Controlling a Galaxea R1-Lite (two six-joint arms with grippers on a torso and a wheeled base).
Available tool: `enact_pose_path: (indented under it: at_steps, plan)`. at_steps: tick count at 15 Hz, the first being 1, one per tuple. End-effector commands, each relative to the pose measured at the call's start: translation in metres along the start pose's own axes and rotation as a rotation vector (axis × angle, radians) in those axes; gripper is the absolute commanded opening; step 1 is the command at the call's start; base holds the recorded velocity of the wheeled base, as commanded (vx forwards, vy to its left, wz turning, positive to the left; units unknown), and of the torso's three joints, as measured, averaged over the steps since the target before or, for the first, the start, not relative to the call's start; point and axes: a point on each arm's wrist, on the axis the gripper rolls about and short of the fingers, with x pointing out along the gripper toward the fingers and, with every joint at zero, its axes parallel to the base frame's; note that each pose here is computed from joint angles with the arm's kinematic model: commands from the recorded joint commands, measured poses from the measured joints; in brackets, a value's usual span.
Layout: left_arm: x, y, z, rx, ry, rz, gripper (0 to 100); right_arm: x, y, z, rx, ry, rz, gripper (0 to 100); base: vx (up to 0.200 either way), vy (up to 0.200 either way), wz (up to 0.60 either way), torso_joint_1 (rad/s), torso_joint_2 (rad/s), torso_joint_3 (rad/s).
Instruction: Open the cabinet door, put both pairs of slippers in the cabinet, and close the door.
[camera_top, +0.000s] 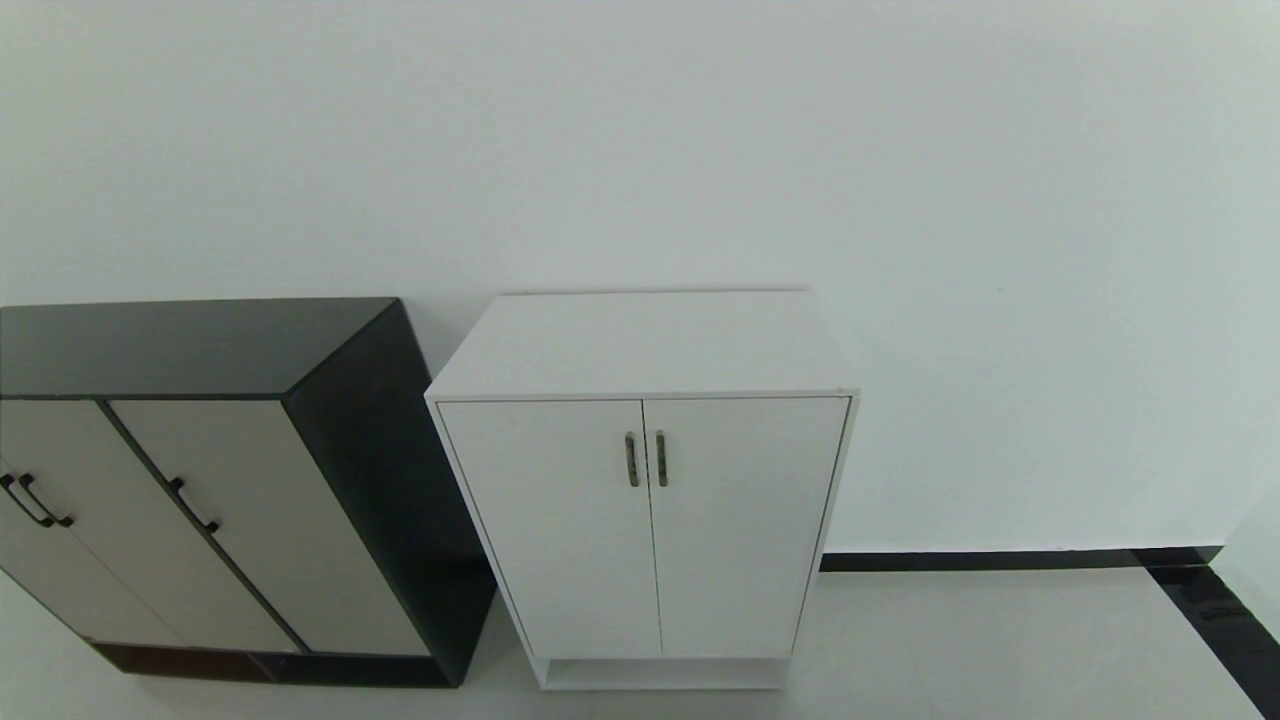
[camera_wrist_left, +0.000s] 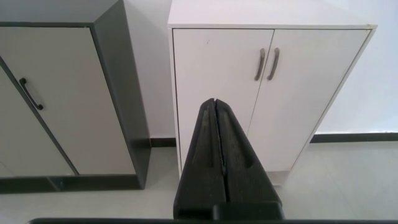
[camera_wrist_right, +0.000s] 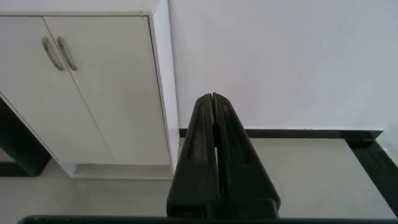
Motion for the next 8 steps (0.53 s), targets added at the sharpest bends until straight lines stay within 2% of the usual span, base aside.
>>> enact_pose_path:
  at_steps: [1,8]
  plan:
    - [0.0001,0.0000,0.0000,-0.001,0.002,0.000,0,0.0001,0.0000,-0.0011,0.006,0.004,0.000,0,0.000,0.000,0.00,0.000,0.00,0.000]
    - [0.0000,0.0000,0.0000,0.007,0.000,0.000,0,0.0001,0.0001,-0.0010,0.041,0.002,0.006,0,0.000,0.000,0.00,0.000,0.00,0.000]
